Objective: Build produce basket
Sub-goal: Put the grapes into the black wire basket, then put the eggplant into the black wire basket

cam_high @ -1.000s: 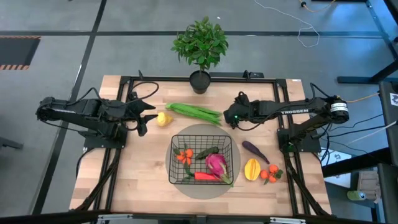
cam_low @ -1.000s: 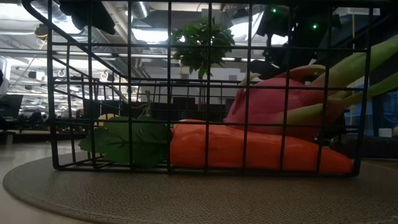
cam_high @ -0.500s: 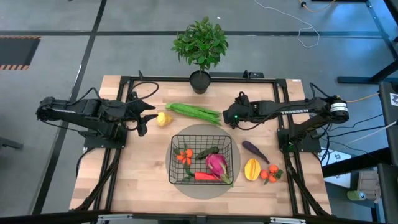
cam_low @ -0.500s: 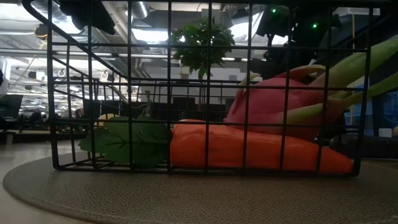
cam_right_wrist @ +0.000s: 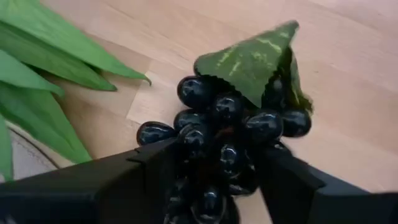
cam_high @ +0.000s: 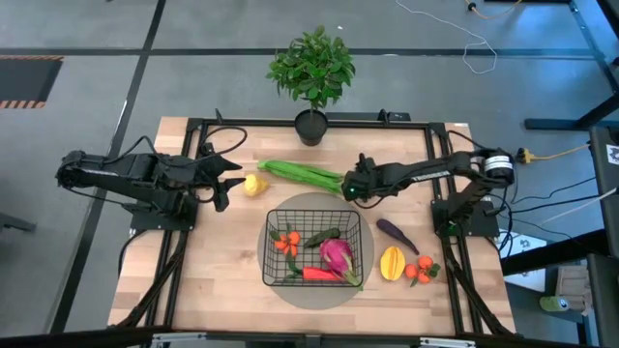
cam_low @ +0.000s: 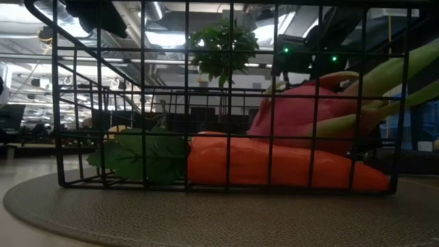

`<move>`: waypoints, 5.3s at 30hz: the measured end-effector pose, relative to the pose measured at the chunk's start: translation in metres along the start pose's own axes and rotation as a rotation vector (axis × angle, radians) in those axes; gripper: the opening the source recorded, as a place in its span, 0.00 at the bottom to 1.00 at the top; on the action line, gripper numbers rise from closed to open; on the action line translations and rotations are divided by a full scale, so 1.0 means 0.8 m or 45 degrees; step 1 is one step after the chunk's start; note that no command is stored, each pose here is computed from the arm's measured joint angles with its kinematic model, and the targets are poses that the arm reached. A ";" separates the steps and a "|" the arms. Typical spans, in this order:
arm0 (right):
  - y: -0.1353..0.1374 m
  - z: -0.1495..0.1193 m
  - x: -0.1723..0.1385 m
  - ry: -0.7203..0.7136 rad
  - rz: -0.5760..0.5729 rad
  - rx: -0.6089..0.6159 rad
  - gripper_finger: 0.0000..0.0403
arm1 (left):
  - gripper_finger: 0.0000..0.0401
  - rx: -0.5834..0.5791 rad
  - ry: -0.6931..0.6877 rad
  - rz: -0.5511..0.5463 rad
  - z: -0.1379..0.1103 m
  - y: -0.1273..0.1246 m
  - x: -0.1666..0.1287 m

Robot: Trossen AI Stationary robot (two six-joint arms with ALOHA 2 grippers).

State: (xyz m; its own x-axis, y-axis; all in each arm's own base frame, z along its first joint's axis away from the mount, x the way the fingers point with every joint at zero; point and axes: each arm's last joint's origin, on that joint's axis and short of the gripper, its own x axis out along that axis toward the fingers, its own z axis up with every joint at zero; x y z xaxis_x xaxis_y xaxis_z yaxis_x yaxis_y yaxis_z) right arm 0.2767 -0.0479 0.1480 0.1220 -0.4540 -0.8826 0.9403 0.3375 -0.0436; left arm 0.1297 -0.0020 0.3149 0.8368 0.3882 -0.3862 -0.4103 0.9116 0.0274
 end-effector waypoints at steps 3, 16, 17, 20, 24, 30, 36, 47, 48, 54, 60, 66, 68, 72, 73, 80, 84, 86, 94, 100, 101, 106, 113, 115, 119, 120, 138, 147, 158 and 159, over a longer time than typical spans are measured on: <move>0.001 0.000 0.007 -0.014 -0.026 -0.011 0.50 | 0.40 0.000 0.000 0.000 0.000 0.000 0.000; -0.007 0.016 0.011 0.048 0.034 -0.060 0.28 | 0.40 0.000 0.000 0.000 0.000 0.000 0.000; -0.007 0.017 0.012 0.050 0.045 -0.070 0.24 | 0.40 0.000 0.000 0.000 0.000 0.000 0.000; -0.006 0.018 0.013 0.046 0.063 -0.106 0.09 | 0.40 0.000 0.000 0.000 0.000 0.000 0.000; -0.005 0.019 0.012 0.051 0.067 -0.182 0.04 | 0.40 0.000 0.000 0.000 0.000 0.000 0.000; 0.007 0.037 -0.008 0.061 0.081 -0.280 0.01 | 0.40 0.000 0.000 0.000 0.000 0.000 0.000; 0.031 0.066 -0.050 -0.011 0.139 -0.395 0.01 | 0.40 0.000 0.000 0.000 0.000 0.000 0.000; 0.085 0.076 -0.164 -0.178 0.421 -0.770 0.00 | 0.40 0.002 0.003 0.001 0.000 0.000 0.000; 0.089 0.072 -0.175 -0.188 0.441 -0.802 0.00 | 0.40 0.002 0.003 0.001 0.000 0.000 0.000; 0.107 0.034 -0.233 -0.249 0.575 -0.986 0.00 | 0.40 0.002 0.003 0.001 0.000 0.000 0.000; 0.117 -0.021 -0.265 -0.265 0.692 -1.140 0.00 | 0.40 0.002 0.003 0.001 0.000 0.000 0.000; 0.127 -0.054 -0.284 -0.335 0.769 -1.195 0.01 | 0.40 0.001 0.003 0.001 0.000 0.000 0.000; 0.129 -0.060 -0.286 -0.351 0.789 -1.223 0.02 | 0.40 0.001 0.003 0.001 0.000 0.000 0.000; 0.138 -0.064 -0.285 -0.410 0.832 -1.267 0.03 | 0.40 0.001 0.003 0.001 0.000 0.000 0.000; 0.140 -0.065 -0.283 -0.422 0.836 -1.278 0.03 | 0.40 0.001 0.003 0.001 0.000 0.000 0.000; 0.148 -0.062 -0.272 -0.449 0.830 -1.292 0.03 | 0.40 0.002 0.004 0.001 -0.001 0.000 0.000; 0.150 -0.060 -0.268 -0.446 0.821 -1.283 0.03 | 0.40 0.005 0.008 0.002 -0.001 0.000 0.000; 0.150 -0.061 -0.268 -0.445 0.821 -1.283 0.04 | 0.40 0.004 0.008 0.002 -0.001 0.000 0.000; 0.152 -0.060 -0.270 -0.439 0.847 -1.217 0.13 | 0.40 0.004 0.008 0.002 -0.001 0.000 0.000; 0.152 -0.060 -0.270 -0.455 0.851 -1.236 0.26 | 0.40 0.005 0.008 0.002 -0.001 0.000 0.000; 0.153 -0.060 -0.271 -0.457 0.854 -1.234 0.28 | 0.40 0.005 0.008 0.001 -0.001 0.000 0.000; 0.155 -0.057 -0.273 -0.502 0.851 -1.202 0.37 | 0.40 0.005 0.008 0.002 -0.001 0.000 0.000; 0.154 -0.055 -0.272 -0.531 0.817 -1.185 0.42 | 0.40 0.005 0.008 0.002 -0.001 0.000 0.000; 0.154 -0.055 -0.272 -0.538 0.810 -1.183 0.42 | 0.40 0.005 0.008 0.002 -0.001 0.000 0.000; 0.154 -0.055 -0.272 -0.542 0.805 -1.181 0.42 | 0.40 0.005 0.008 0.002 -0.001 0.000 0.000; 0.154 -0.055 -0.272 -0.542 0.805 -1.180 0.42 | 0.40 0.005 0.008 0.002 -0.001 0.000 0.000; 0.115 -0.068 -0.248 -0.108 0.507 -1.195 0.42 | 0.40 0.011 0.008 0.002 -0.001 0.000 0.000; 0.054 -0.093 -0.251 0.236 -0.030 -0.992 0.42 | 0.40 0.012 0.008 0.002 -0.001 0.000 0.000; 0.000 -0.122 -0.265 0.163 -0.013 -0.913 0.42 | 0.40 0.019 0.016 0.004 -0.002 0.000 0.000; -0.009 -0.123 -0.261 0.166 -0.029 -0.888 0.42 | 0.40 0.019 0.016 0.004 -0.002 0.000 0.000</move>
State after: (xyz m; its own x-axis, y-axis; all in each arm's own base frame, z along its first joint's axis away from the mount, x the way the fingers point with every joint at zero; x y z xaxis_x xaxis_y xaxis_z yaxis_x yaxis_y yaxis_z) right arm 0.2132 0.1259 0.2866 0.0250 -0.3796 -0.9248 0.5140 0.7983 -0.3138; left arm 0.1291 -0.0019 0.3136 0.8309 0.3893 -0.3976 -0.4072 0.9123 0.0423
